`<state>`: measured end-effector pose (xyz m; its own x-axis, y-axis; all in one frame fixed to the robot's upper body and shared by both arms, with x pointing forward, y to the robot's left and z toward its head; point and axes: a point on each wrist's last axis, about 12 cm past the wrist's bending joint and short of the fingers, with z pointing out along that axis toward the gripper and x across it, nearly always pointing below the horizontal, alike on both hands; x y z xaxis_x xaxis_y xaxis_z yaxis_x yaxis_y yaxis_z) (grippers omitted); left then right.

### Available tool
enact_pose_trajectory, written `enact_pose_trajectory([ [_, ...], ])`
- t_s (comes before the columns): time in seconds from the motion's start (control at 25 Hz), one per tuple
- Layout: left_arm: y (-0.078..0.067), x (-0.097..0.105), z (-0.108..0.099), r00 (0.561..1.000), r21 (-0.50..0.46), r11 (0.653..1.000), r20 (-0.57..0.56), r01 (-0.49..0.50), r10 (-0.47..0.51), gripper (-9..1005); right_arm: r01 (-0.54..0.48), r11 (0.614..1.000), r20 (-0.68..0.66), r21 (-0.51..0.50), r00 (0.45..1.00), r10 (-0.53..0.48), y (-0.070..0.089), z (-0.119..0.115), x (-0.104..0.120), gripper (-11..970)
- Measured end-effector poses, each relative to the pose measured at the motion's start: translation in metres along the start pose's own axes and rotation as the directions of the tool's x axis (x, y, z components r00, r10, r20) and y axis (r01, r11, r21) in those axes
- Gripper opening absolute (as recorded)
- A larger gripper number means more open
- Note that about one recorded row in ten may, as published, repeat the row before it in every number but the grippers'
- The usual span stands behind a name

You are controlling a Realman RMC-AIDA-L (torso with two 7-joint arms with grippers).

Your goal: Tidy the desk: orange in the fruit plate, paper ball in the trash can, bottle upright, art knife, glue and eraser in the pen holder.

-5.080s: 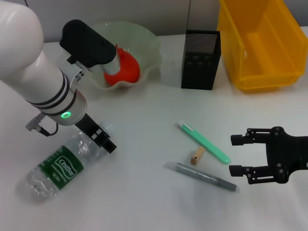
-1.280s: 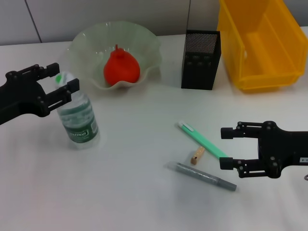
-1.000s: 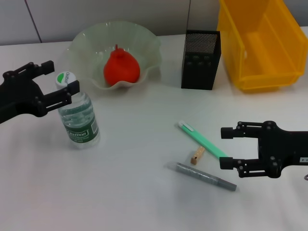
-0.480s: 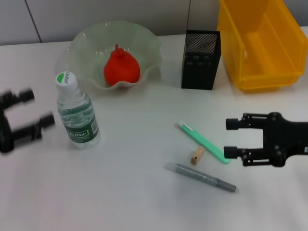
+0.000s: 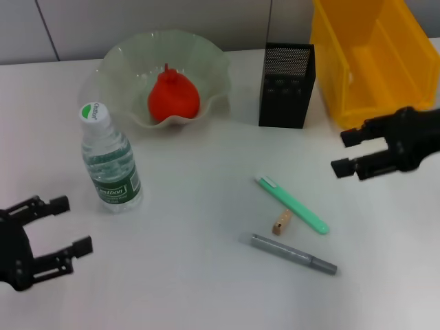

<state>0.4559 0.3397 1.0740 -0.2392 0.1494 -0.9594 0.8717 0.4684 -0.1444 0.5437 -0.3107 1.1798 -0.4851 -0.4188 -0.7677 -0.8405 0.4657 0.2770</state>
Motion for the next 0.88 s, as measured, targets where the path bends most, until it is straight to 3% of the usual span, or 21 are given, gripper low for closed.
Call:
enact_pose_trajectory([
  [0.04,-0.001,0.002,0.002,1.0,0.007,1.0,-0.009,-0.006,0.006,815,-0.023,0.999,-0.107,0.048,0.994,0.028,-0.003,0.001,-0.022,752],
  [0.28,-0.006,0.005,0.007,1.0,0.027,0.999,-0.006,-0.026,0.026,814,-0.068,0.988,-0.279,0.14,0.954,0.105,-0.007,0.013,-0.061,752],
  [0.44,-0.007,0.005,0.008,1.0,0.035,0.999,-0.004,-0.029,0.029,814,-0.057,0.977,-0.405,0.205,0.904,0.138,-0.007,0.035,-0.09,752],
  [0.64,-0.008,0.005,0.009,1.0,0.043,0.999,0.0,-0.029,0.029,814,-0.053,0.966,-0.48,0.254,0.86,0.173,-0.006,0.063,-0.111,753],
  [0.88,-0.009,0.004,0.009,1.0,0.045,0.998,0.005,-0.031,0.031,815,0.005,0.954,-0.556,0.3,0.813,0.171,-0.002,0.098,-0.121,753],
])
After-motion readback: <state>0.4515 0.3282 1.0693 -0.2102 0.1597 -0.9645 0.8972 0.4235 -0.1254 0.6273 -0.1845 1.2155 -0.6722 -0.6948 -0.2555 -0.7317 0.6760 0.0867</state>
